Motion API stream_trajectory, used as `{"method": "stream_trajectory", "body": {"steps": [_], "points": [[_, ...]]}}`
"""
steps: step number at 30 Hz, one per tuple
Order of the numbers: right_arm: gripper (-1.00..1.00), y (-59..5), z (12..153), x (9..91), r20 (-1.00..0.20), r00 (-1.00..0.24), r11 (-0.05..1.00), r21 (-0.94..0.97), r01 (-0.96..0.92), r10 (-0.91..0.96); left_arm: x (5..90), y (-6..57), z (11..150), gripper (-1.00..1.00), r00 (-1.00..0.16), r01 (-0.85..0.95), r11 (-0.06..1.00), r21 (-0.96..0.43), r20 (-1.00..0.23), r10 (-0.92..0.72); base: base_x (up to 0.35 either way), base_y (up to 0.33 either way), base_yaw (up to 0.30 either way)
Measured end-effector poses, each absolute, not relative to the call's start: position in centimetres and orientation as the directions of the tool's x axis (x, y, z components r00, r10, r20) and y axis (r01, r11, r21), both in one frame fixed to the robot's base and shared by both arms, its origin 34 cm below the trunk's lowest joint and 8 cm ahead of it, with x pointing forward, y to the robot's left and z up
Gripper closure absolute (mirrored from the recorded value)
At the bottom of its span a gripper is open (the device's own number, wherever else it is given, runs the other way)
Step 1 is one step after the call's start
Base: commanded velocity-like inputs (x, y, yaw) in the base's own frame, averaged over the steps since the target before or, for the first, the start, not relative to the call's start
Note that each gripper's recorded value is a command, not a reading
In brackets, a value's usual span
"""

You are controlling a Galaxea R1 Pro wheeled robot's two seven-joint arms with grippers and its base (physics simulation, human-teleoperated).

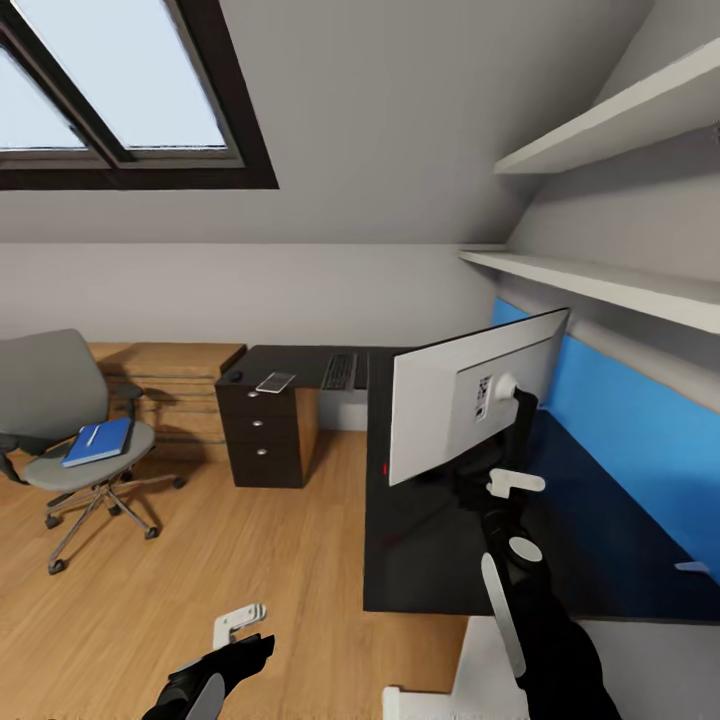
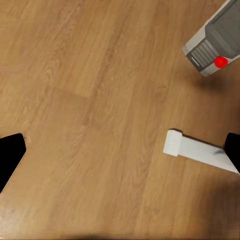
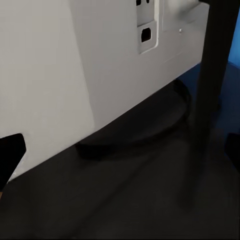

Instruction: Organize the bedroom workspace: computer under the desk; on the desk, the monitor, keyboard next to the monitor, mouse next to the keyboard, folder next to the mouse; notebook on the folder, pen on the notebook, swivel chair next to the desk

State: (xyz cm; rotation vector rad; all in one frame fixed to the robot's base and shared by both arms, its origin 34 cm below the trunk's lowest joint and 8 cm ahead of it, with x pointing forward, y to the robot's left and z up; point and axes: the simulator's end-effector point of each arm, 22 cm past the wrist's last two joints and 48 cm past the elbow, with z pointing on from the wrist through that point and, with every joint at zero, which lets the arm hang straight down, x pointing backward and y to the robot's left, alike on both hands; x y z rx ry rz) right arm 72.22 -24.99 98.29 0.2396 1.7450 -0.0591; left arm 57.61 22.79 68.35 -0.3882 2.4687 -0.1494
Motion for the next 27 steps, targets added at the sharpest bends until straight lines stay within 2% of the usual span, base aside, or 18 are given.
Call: {"method": "stream_trajectory", "body": {"steps": [7,14,20,27], "points": [[-1.00,-25.0,98.8,72.2,-0.981,-0.148,0.977,0.097,0.192,0.127,57.7,22.7,68.6,-1.00,-0.757,-0.239,0.950,-0.200,-0.575,-0.311,-0.166,0.297,-0.123],[-1.00,-24.8,98.9,72.2,-0.981,-0.146,0.978,0.097,0.187,0.125,57.7,22.8,68.7,-1.00,-0.756,-0.239,0.950,-0.200,-0.576,-0.311,-0.168,0.297,-0.018],[-1.00,-21.9,99.4,72.4,-0.985,-0.143,0.989,0.079,0.126,0.097,57.7,22.8,68.7,-1.00,-0.756,-0.239,0.950,-0.200,-0.576,-0.311,-0.166,0.294,-0.001],[-1.00,-16.6,100.1,72.1,-0.989,-0.128,0.997,0.075,0.031,0.079,57.4,22.8,68.2,-1.00,-0.762,-0.242,0.950,-0.197,-0.568,-0.312,-0.018,0.031,0.000]]}}
